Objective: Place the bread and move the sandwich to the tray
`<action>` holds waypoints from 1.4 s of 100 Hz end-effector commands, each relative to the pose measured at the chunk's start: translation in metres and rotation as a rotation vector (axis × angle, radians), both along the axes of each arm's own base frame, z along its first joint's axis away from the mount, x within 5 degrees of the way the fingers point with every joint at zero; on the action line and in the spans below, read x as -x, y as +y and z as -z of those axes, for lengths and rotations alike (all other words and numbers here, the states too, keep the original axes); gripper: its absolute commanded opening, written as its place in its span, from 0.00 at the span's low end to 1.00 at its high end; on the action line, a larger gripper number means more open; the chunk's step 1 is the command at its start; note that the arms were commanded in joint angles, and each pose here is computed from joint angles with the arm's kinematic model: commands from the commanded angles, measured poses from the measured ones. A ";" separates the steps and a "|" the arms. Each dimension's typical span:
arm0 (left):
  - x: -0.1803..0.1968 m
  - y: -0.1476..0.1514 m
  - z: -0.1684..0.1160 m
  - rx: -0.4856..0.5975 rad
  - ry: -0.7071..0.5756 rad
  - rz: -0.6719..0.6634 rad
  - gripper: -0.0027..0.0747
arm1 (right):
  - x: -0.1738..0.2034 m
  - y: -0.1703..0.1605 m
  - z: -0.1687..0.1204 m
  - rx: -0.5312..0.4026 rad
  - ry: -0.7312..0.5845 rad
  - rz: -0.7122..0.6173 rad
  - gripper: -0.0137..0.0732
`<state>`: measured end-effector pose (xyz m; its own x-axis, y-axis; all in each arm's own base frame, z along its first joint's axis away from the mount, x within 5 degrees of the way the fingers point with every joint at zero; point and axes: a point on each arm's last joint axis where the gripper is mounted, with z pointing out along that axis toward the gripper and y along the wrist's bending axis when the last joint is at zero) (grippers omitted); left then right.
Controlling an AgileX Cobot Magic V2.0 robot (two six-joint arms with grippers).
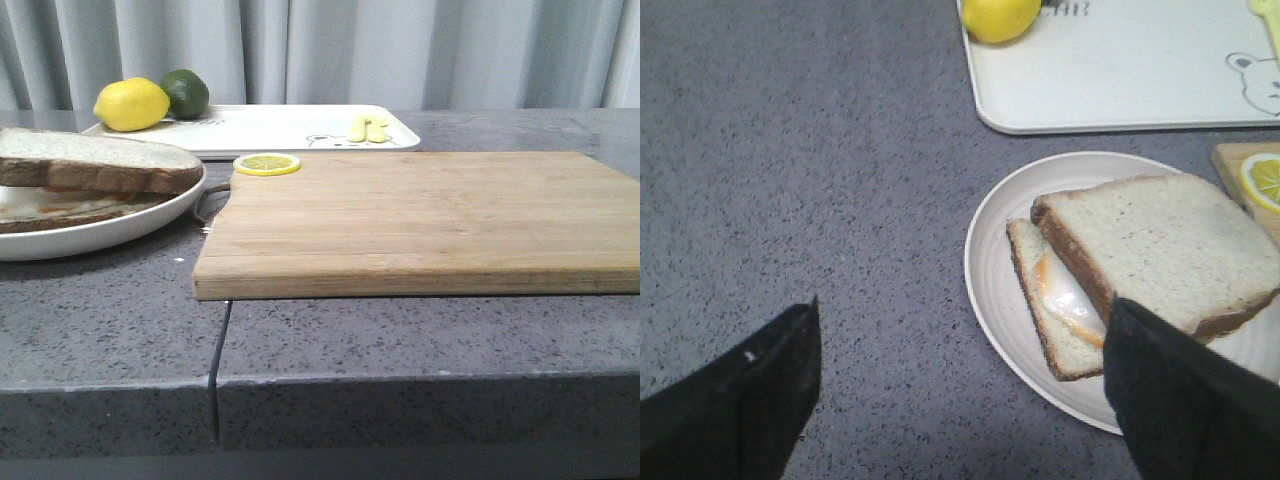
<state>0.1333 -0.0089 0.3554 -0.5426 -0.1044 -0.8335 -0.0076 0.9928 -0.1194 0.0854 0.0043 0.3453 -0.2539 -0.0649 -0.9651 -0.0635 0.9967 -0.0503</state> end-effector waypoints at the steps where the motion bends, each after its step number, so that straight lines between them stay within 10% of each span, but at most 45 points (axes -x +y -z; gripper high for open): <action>1: -0.017 0.002 -0.009 0.032 -0.051 -0.035 0.69 | -0.001 -0.001 -0.014 0.007 -0.091 0.006 0.84; 140: -0.133 -0.005 0.090 0.154 0.297 -0.092 0.67 | -0.001 -0.001 -0.014 0.007 -0.091 0.006 0.84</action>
